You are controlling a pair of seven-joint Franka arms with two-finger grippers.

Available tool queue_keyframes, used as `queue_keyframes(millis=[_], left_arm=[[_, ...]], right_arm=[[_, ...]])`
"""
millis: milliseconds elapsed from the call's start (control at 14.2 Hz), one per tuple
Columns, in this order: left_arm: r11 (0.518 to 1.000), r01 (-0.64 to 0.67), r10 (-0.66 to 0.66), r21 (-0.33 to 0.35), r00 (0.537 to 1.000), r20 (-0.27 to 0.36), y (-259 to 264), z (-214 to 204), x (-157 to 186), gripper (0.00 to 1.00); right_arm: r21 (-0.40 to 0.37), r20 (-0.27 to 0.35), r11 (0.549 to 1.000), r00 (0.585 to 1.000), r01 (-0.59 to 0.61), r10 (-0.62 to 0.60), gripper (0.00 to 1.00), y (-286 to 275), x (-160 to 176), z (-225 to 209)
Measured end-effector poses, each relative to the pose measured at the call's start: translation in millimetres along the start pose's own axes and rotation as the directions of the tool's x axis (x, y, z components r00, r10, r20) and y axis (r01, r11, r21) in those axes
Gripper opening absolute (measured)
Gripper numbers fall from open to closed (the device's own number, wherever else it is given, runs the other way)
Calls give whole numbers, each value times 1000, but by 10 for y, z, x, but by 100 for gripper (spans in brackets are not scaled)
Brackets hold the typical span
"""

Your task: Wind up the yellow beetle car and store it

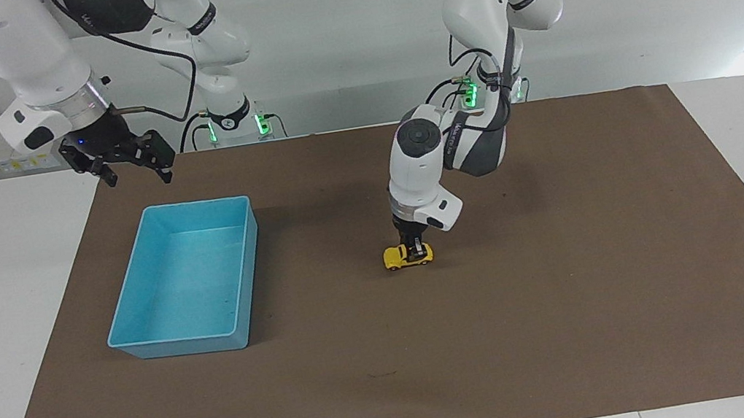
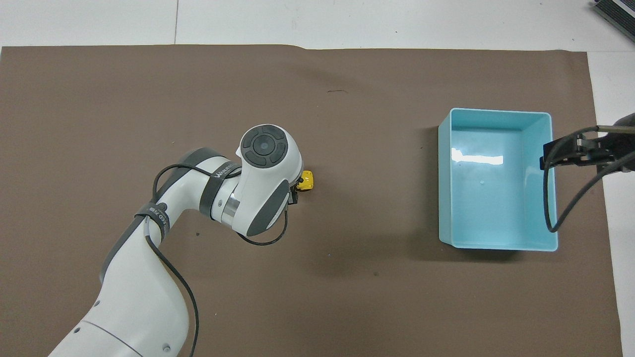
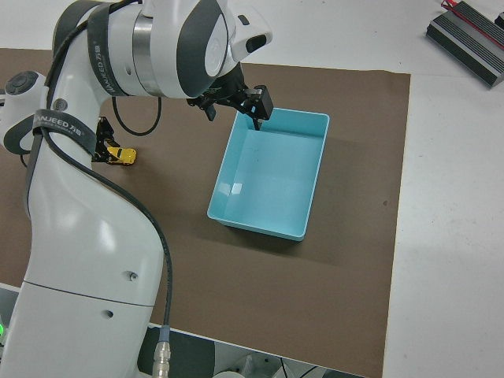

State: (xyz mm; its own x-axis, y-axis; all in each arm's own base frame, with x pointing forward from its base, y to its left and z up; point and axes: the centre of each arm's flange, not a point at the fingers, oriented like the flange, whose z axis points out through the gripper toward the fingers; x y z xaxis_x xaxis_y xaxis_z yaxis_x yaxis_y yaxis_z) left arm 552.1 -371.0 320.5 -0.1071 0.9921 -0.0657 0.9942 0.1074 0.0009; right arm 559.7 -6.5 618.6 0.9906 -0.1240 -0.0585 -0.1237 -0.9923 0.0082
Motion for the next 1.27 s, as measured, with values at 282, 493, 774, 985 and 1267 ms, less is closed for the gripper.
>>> queue_keyframes(millis=[282,493,774,985,1267], left_arm=[[999,39,-39,19,999,-17,128,-22,370,41],[999,46,-45,26,999,-22,193,-36,583,41],[998,53,-52,29,998,-25,226,-42,684,41],[998,54,-53,28,998,-30,248,-25,721,46],[998,59,-59,0,998,-23,412,-276,906,91]], right_arm=[[0,0,1000,1000,0,0,100,0,0,0],[0,0,1000,1000,0,0,100,0,0,0],[0,0,1000,1000,0,0,100,0,0,0],[0,0,1000,1000,0,0,100,0,0,0],[0,0,1000,1000,0,0,100,0,0,0]])
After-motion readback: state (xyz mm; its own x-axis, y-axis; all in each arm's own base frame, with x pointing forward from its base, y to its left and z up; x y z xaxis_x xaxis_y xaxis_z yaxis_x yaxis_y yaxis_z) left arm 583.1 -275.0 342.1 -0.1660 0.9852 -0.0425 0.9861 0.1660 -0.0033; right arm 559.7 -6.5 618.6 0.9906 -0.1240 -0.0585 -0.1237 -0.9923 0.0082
